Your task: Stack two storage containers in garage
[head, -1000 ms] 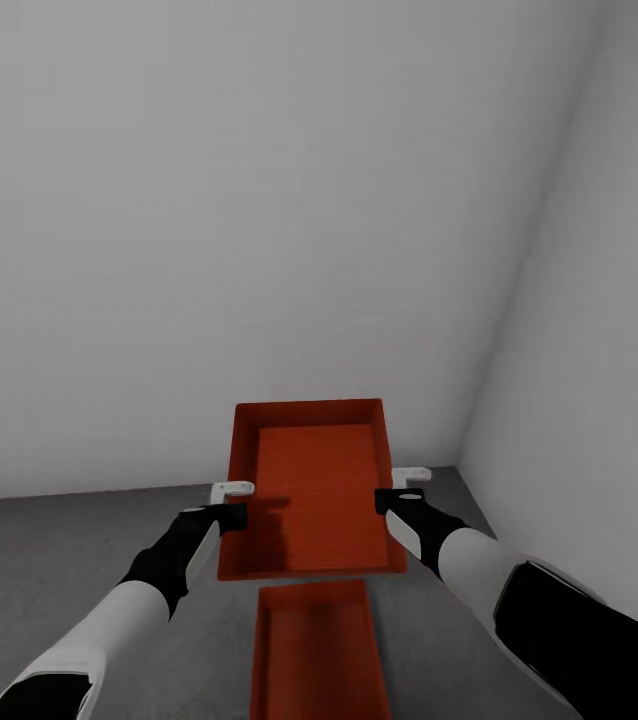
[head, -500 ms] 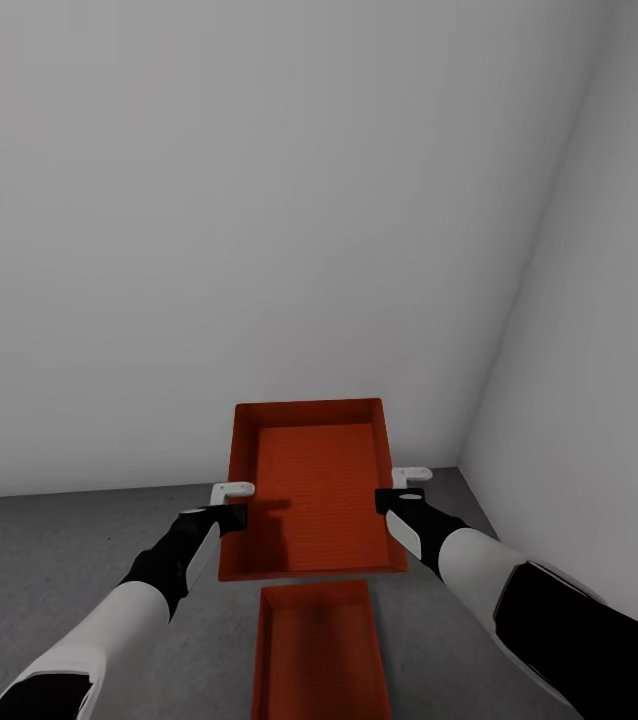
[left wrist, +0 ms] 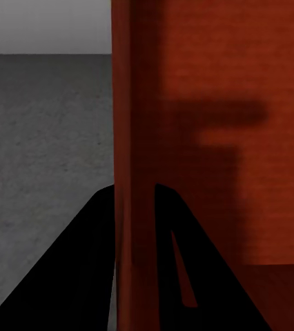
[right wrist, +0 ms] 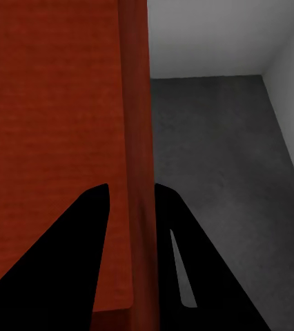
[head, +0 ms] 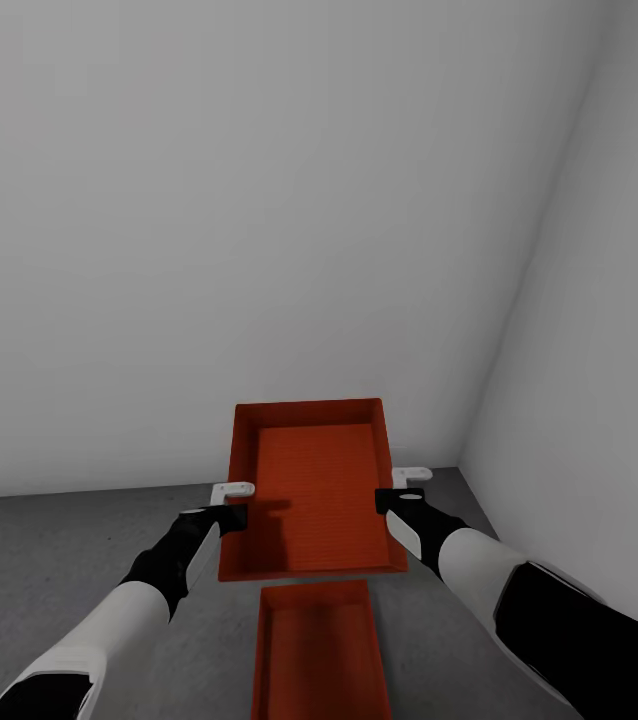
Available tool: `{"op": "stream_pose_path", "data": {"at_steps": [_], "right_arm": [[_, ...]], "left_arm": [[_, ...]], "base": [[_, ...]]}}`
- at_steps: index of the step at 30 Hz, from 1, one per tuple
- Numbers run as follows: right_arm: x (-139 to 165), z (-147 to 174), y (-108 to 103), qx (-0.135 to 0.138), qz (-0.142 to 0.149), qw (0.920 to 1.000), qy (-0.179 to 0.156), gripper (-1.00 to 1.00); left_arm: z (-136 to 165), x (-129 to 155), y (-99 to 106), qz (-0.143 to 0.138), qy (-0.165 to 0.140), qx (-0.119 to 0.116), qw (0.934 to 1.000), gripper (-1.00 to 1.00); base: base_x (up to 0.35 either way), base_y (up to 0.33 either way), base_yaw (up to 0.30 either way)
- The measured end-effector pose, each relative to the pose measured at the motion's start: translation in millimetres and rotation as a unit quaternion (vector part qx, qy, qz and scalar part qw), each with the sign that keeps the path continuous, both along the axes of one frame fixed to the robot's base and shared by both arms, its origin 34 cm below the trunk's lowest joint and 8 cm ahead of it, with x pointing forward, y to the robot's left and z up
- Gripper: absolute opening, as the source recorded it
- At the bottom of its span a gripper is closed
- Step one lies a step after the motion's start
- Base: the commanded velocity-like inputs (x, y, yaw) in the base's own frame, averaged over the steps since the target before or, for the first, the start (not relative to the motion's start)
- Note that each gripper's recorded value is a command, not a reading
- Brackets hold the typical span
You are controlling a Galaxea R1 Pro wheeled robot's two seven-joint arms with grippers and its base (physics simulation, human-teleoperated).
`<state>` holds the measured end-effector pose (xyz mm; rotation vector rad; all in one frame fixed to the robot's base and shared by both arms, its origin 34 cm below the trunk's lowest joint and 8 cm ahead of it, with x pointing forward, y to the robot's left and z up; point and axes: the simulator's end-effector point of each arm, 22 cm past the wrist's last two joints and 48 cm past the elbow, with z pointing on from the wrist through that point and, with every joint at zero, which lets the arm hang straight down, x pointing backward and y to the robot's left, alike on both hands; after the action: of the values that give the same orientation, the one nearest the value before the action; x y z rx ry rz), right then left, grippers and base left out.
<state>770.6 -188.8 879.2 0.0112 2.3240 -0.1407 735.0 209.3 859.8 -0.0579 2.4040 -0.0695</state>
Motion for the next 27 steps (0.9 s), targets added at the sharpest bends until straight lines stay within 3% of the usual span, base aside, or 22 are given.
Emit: {"op": "stream_pose_path", "data": {"at_steps": [27], "right_arm": [[0.0,0.0,0.0,0.000,0.000,1.0000,0.000,-1.00]], "left_arm": [[0.0,0.0,0.0,0.000,0.000,0.000,1.0000,-1.00]], "base": [[0.000,0.000,0.000]]}}
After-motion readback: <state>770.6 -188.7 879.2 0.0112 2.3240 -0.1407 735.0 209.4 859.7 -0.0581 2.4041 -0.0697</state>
